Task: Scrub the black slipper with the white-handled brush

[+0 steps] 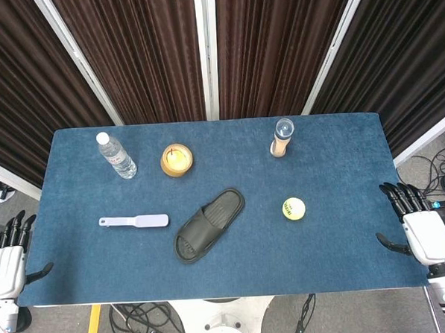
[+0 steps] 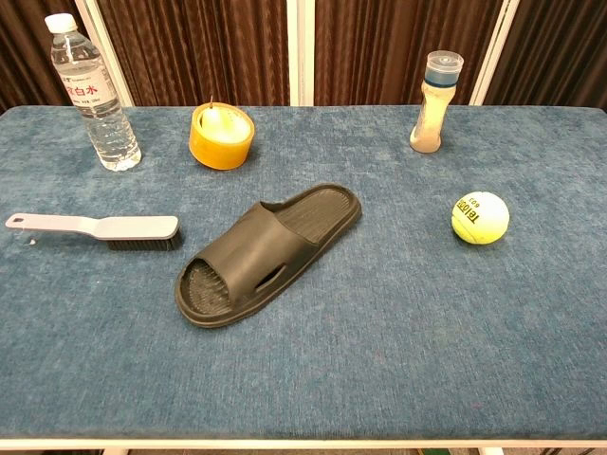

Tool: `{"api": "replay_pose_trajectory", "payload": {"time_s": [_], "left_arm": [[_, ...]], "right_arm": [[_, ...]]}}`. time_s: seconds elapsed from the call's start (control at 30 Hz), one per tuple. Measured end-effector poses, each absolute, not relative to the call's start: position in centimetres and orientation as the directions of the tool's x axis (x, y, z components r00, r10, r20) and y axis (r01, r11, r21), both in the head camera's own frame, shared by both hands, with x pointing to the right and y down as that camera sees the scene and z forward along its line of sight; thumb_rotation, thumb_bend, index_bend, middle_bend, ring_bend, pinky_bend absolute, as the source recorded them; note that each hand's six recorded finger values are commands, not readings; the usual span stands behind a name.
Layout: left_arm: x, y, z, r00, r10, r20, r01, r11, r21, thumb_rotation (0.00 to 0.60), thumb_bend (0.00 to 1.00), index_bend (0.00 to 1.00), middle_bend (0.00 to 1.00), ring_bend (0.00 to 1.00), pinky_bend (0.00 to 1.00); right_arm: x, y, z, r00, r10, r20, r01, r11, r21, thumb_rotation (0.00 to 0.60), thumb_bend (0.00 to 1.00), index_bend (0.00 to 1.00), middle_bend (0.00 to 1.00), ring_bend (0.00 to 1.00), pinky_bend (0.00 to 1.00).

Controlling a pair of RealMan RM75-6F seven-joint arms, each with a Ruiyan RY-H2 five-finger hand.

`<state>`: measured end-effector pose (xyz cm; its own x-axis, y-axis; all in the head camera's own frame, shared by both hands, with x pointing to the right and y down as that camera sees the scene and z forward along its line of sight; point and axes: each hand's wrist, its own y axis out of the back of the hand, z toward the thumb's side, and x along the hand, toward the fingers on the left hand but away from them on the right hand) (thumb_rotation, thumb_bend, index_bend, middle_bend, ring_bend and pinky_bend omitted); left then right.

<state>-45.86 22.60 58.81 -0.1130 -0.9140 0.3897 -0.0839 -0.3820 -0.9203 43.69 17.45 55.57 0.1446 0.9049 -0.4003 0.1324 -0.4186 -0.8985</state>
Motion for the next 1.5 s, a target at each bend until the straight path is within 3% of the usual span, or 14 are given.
{"api": "replay_pose_trajectory", "payload": {"time_s": [0.37, 0.57, 0.67, 0.87, 1.1, 1.5], "left_arm": [[-45.6, 22.0, 59.2, -0.092, -0.916, 0.391, -0.085, -0.384, -0.920, 0.600, 0.09, 0.15, 0.12, 0.03, 0.18], [-44.2, 19.2, 60.3, -0.010, -0.918, 0.397, -0.072, -0.395, -0.916, 0.600, 0.09, 0.15, 0.12, 0.03, 0.18], [-43.1, 17.4, 61.4, 0.040, -0.906, 0.420, -0.063, -0.422, -0.904, 0.600, 0.09, 0.20, 0.16, 0.05, 0.18], [-40.8, 13.8, 64.6, 0.119, -0.846, 0.519, -0.031, -0.526, -0.850, 0.600, 0.09, 0.28, 0.31, 0.21, 0.22], [-38.1, 11.0, 69.6, 0.154, -0.730, 0.666, 0.007, -0.673, -0.740, 0.600, 0.12, 0.37, 0.41, 0.30, 0.38], [-36.2, 11.3, 74.2, 0.133, -0.611, 0.781, 0.025, -0.785, -0.619, 0.600, 0.14, 0.46, 0.53, 0.43, 0.43]], "right_arm": [[43.9, 17.5, 55.1, 0.138, 0.913, -0.385, 0.129, -0.402, -0.907, 0.600, 0.13, 0.01, 0.06, 0.00, 0.00], [43.7, 16.7, 54.4, 0.151, 0.919, -0.365, 0.107, -0.382, -0.918, 0.600, 0.13, 0.01, 0.06, 0.00, 0.00], [43.6, 16.2, 54.0, 0.153, 0.922, -0.356, 0.092, -0.372, -0.924, 0.600, 0.13, 0.01, 0.06, 0.00, 0.00], [43.8, 15.6, 53.6, 0.145, 0.926, -0.348, 0.075, -0.361, -0.929, 0.600, 0.13, 0.01, 0.06, 0.00, 0.00], [44.3, 15.8, 54.0, 0.127, 0.922, -0.365, 0.076, -0.376, -0.924, 0.600, 0.13, 0.01, 0.06, 0.00, 0.00], [45.1, 16.2, 54.4, 0.106, 0.919, -0.380, 0.082, -0.389, -0.918, 0.600, 0.13, 0.01, 0.06, 0.00, 0.00]]}}
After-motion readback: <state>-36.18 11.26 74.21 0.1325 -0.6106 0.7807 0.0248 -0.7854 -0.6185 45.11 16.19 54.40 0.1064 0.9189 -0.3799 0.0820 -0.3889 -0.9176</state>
